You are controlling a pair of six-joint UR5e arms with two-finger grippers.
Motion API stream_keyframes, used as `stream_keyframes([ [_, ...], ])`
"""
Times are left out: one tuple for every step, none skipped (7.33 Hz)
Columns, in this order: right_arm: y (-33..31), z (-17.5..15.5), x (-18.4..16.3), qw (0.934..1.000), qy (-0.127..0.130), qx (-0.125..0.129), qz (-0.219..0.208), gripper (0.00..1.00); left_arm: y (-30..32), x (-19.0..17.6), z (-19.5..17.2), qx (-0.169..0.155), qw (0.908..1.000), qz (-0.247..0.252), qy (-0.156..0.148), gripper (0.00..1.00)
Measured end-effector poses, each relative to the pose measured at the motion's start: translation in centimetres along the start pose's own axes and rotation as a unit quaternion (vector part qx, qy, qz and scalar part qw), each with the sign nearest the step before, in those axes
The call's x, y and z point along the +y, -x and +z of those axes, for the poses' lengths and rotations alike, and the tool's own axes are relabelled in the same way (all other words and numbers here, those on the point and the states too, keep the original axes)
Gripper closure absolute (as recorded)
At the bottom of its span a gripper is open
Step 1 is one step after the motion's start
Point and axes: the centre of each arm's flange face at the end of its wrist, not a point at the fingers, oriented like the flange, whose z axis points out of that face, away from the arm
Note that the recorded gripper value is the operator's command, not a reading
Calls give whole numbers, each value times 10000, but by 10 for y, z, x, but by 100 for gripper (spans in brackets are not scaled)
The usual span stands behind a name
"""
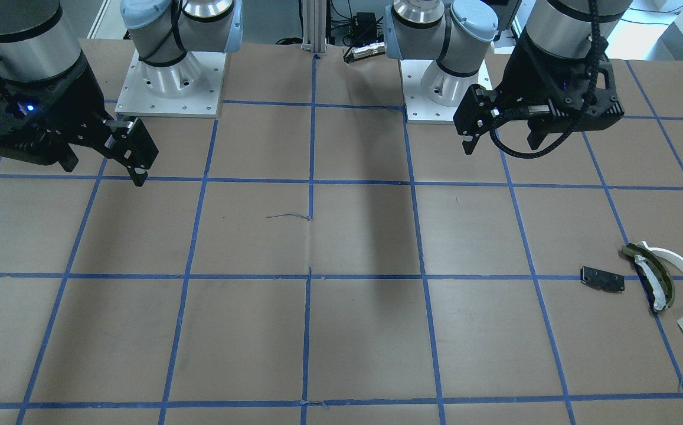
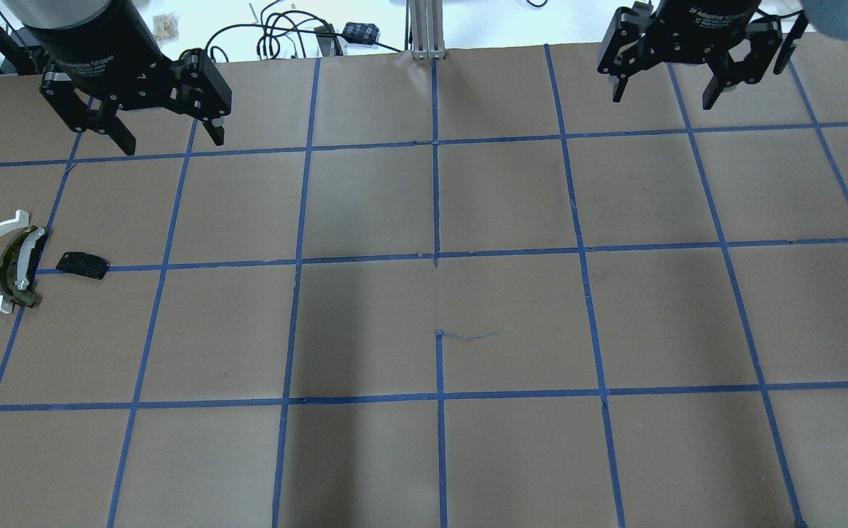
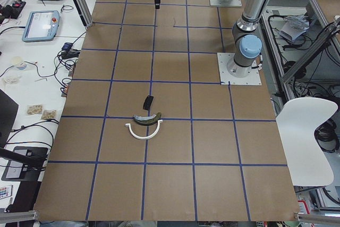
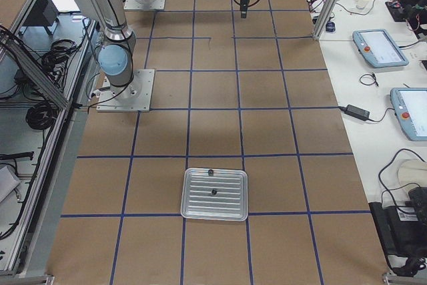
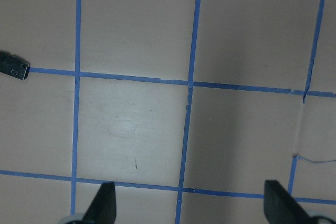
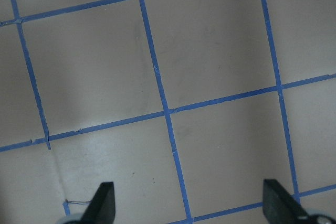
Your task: Place bearing gear from tray to pile
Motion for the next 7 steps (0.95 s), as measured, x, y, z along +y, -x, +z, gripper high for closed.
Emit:
stream_keyframes([
  [0, 0, 0, 10000, 1, 2, -2, 0, 0, 0, 0, 0, 10000, -1, -2, 0],
  [0, 0, 0, 10000, 3, 2, -2, 0, 0, 0, 0, 0, 10000, -2, -3, 0],
  [0, 0, 0, 10000, 6, -2, 1, 0, 0, 0, 0, 0, 10000, -2, -1, 0],
  [0, 0, 0, 10000, 2, -6, 2, 0, 0, 0, -1, 0, 10000, -2, -3, 0],
  [0, 0, -1, 10000, 1, -6, -3, 0, 0, 0, -1, 0, 10000, -2, -5, 0],
  [-1, 0, -2, 10000, -6, -1, -55, 0, 0, 0, -1, 1, 10000, -2, -6, 0],
  [-6, -1, -4, 9997, -14, 18, -231, 0, 0, 0, -1, 0, 10000, -2, -7, 0],
])
